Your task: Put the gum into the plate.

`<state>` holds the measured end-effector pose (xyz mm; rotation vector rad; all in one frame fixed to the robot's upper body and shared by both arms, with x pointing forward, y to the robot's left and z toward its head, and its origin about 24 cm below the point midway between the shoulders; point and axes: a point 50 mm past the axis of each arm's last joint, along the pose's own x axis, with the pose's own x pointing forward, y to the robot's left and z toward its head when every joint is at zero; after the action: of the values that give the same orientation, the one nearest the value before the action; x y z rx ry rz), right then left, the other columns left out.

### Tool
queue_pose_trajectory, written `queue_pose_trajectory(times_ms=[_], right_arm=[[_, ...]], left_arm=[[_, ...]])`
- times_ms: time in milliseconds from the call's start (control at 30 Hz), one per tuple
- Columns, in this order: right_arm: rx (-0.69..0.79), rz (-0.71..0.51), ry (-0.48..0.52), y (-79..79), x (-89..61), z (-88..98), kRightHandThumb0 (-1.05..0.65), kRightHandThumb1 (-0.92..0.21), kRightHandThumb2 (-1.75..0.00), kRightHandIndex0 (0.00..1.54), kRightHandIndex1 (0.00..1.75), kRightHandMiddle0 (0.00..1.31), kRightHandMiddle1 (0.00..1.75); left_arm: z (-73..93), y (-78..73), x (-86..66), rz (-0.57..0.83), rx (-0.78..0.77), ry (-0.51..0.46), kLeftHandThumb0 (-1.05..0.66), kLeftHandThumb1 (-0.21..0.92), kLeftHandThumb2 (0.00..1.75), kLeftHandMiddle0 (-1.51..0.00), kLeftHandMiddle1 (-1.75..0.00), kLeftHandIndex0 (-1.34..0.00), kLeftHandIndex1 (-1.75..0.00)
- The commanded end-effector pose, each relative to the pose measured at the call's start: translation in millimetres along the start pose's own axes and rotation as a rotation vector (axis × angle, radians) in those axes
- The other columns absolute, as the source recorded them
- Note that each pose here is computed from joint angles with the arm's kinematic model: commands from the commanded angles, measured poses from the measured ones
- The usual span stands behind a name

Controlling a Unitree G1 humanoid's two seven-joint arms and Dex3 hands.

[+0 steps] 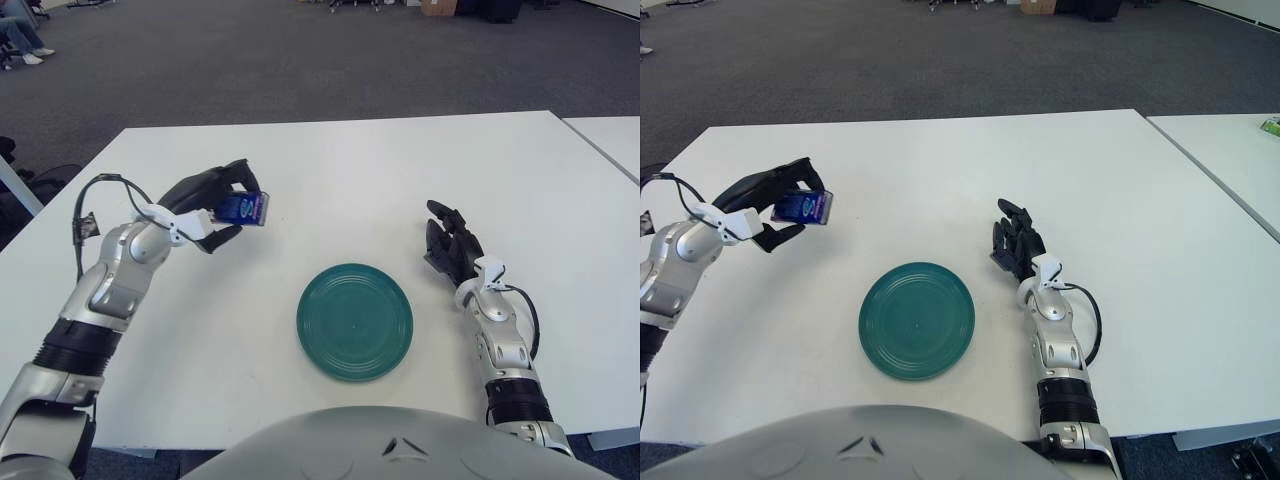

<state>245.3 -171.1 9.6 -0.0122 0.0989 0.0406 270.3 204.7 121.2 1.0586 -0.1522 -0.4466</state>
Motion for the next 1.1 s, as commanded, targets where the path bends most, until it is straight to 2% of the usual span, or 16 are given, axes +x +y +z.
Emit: queue_pose_trajectory(times_ms=[0, 233, 500, 600, 733, 900, 1067], right_arm=[[0.011, 0.003, 0.037, 1.8, -1.8, -5.6, -0.66, -0.92, -0.87, 0.20, 0.01, 0.00, 0.55], [0.015, -0.003, 0.037, 2.6, -2.9, -6.4, -0.66, -0.92, -0.87, 0.20, 0.00, 0.00, 0.54], [0.009, -0.013, 0.039, 3.1, -3.9, -7.4, -0.67, -0.92, -0.87, 0.20, 0.00, 0.00, 0.54], [0.008, -0.013, 0.038, 3.6, -4.4, -7.6, -0.67, -0.92, -0.87, 0.20, 0.00, 0.00, 0.54], [0.014, -0.014, 0.035, 4.1, -5.1, -7.6, -0.67, -0.92, -0.88, 0.21, 0.00, 0.00, 0.55], [0.017, -0.017, 0.031, 4.7, -6.5, -8.0, -0.67, -0.92, -0.90, 0.22, 0.01, 0.00, 0.57], [0.022, -0.022, 0.028, 6.3, -8.7, -8.7, -0.66, -0.92, -0.91, 0.24, 0.01, 0.00, 0.58]], left_arm=[[14.0, -1.0, 0.0, -0.016, 0.024, -0.034, 0.00, 0.20, 1.45, -0.68, -1.73, -0.48, -1.75], [41.8, -8.9, 4.2, -0.046, 0.064, -0.124, 0.00, 0.20, 1.46, -0.68, -1.74, -0.48, -1.75], [77.1, -25.3, 8.7, -0.092, 0.073, -0.236, 0.00, 0.10, 1.58, -0.76, -1.75, -0.56, -1.75], [85.5, -28.8, 9.7, -0.108, 0.080, -0.264, 0.00, 0.08, 1.59, -0.77, -1.75, -0.58, -1.74], [95.7, -34.1, 11.9, -0.145, 0.067, -0.303, 0.00, 0.08, 1.59, -0.77, -1.75, -0.57, -1.74], [105.6, -39.5, 15.3, -0.185, 0.067, -0.346, 0.00, 0.15, 1.51, -0.72, -1.74, -0.51, -1.75], [136.7, -50.1, 27.4, -0.206, 0.184, -0.472, 0.00, 0.10, 1.57, -0.76, -1.74, -0.55, -1.75]])
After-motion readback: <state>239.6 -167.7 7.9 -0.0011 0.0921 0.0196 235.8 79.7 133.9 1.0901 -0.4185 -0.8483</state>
